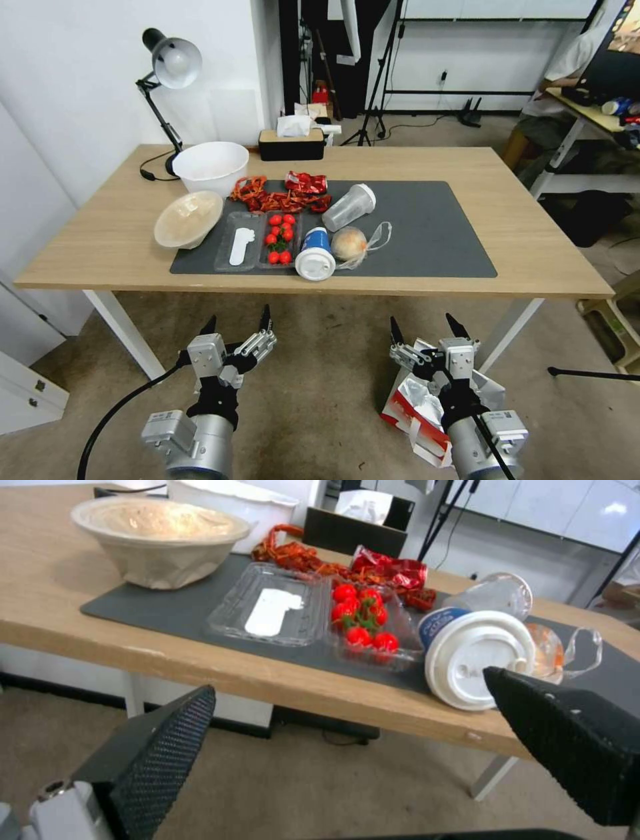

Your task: Pick up the food delivery bag from the floor and place it on the table.

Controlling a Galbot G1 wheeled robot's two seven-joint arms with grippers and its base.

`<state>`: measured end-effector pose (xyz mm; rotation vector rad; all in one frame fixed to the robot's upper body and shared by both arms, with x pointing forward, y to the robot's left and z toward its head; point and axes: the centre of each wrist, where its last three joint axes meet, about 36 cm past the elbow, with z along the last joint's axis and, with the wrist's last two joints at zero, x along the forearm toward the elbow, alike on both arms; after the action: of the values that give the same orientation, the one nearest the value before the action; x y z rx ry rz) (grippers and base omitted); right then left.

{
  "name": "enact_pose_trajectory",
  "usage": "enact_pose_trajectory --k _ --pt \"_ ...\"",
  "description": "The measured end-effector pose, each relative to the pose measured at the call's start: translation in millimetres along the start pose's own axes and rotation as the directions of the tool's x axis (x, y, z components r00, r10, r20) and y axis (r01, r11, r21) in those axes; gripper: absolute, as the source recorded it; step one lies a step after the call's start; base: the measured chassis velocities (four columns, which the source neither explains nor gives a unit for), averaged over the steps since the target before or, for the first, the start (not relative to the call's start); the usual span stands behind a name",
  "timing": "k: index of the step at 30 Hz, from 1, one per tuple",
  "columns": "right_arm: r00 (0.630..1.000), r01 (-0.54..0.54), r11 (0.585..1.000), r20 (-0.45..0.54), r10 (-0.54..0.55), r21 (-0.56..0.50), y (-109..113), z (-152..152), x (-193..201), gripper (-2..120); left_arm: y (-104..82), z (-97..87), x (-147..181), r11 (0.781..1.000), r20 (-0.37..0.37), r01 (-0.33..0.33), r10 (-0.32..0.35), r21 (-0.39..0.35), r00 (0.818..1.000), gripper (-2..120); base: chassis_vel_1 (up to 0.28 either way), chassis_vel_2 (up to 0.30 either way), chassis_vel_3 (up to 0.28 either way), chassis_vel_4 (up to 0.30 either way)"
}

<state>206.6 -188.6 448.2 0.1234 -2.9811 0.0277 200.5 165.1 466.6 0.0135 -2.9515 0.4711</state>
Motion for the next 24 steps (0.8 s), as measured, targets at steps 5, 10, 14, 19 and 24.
enact_pose_trajectory --k 5,10,14,19,24 --pt "1.000 -0.001 1.000 0.001 0.001 0.002 -0.4 -0.3 -0.1 100 0.5 1.0 -0.7 1.000 -0.001 0.000 0.000 -0.002 1.000 100 0.000 0.000 0.000 0.000" --pt "1.000 -0.002 1.000 0.003 0.002 0.005 -0.6 -0.1 0.4 100 1.5 4.7 -1.4 1.000 -0.007 0.001 -0.001 -0.006 1.000 100 0.000 0.000 0.000 0.000" --pt "1.000 -0.003 1.000 0.004 0.003 0.009 -0.6 0.1 0.4 100 2.7 7.6 -2.1 1.000 0.000 0.003 -0.003 -0.012 1.000 100 0.000 0.000 0.000 0.000" --pt "1.000 -0.004 1.000 0.009 0.004 0.017 -1.4 -0.2 0.6 100 4.7 11.8 -2.9 1.000 0.016 0.001 -0.001 -0.027 1.000 100 0.000 0.000 0.000 0.000" --pt "1.000 -0.002 1.000 0.011 0.002 0.016 -3.7 -0.6 0.4 100 7.6 15.6 -5.0 0.999 0.021 0.001 0.000 -0.048 1.000 100 0.000 0.000 0.000 0.000"
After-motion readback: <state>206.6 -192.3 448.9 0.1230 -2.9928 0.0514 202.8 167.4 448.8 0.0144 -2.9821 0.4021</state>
